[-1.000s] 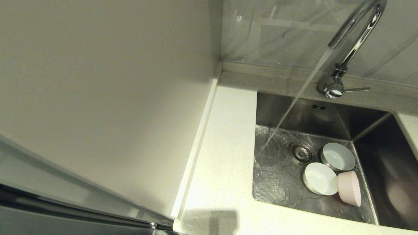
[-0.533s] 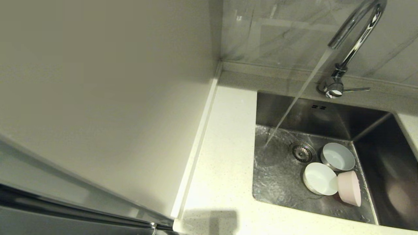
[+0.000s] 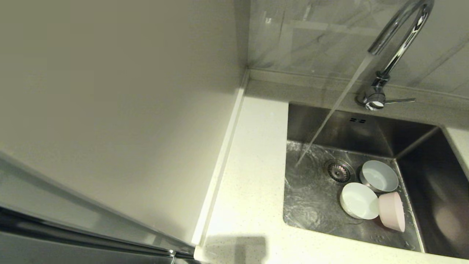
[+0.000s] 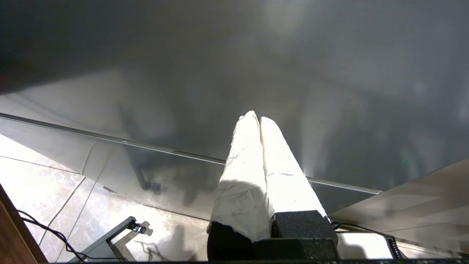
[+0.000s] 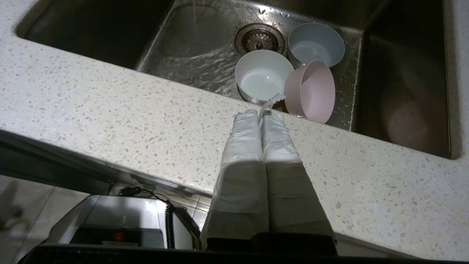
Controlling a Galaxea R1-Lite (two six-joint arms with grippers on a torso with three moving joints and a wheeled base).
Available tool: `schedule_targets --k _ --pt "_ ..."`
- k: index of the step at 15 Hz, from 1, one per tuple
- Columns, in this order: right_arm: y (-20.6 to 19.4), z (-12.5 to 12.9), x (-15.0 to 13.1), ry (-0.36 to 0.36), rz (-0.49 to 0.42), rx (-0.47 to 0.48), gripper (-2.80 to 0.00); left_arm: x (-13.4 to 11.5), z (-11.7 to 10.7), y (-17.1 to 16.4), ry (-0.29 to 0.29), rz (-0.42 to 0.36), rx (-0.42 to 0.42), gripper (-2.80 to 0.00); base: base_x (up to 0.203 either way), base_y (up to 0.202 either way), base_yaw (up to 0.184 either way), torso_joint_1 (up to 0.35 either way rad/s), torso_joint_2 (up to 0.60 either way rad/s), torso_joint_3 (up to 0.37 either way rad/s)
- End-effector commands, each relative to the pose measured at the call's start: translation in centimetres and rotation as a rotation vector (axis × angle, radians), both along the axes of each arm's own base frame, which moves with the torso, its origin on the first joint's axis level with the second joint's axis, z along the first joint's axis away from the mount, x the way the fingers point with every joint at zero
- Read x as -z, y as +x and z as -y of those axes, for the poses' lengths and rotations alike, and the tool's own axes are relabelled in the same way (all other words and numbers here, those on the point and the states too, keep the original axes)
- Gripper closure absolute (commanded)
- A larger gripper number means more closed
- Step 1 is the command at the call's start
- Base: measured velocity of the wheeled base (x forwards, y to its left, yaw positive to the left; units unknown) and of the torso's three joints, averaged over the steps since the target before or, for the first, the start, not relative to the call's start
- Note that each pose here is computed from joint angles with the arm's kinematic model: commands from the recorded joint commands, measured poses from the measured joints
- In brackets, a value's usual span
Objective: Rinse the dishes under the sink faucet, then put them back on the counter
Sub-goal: Turn off the faucet
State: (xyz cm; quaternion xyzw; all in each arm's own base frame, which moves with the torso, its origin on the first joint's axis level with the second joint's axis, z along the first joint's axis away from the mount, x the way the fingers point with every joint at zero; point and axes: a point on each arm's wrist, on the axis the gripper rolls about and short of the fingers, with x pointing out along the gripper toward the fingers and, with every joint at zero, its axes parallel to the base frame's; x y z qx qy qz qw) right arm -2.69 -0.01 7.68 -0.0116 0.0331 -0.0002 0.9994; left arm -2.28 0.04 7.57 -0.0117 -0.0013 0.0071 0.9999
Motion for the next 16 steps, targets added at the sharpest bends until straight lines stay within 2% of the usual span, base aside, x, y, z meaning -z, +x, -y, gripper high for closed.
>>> schedule_targets --k 1,9,11,13,16 --pt "0.0 0.0 0.0 0.000 -0.001 0.000 0.00 0.0 0.0 0.0 0.000 0.005 0.000 0.00 0.000 0.000 0.000 0.000 0.00 0.000" --pt "0.0 0.0 0.0 -0.005 -0.002 -0.002 0.00 0.0 0.0 0.0 -0.001 0.004 0.000 0.00 0.000 0.000 0.000 0.000 0.00 0.000" --pt "-0.1 0.0 -1.4 0.007 0.014 -0.016 0.00 0.0 0.0 0.0 -0.001 0.004 -0.001 0.00 0.000 0.000 0.000 0.000 0.00 0.000" --pt "0.8 -0.1 -4.3 0.079 -0.041 -0.030 0.00 0.0 0.0 0.0 -0.001 0.005 -0.001 0.00 0.000 0.000 0.000 0.000 0.00 0.000" --pt "5.1 -0.2 -10.9 0.276 -0.155 -0.041 0.00 0.0 0.0 0.0 -0.001 0.004 -0.001 0.00 0.000 0.000 0.000 0.000 0.00 0.000"
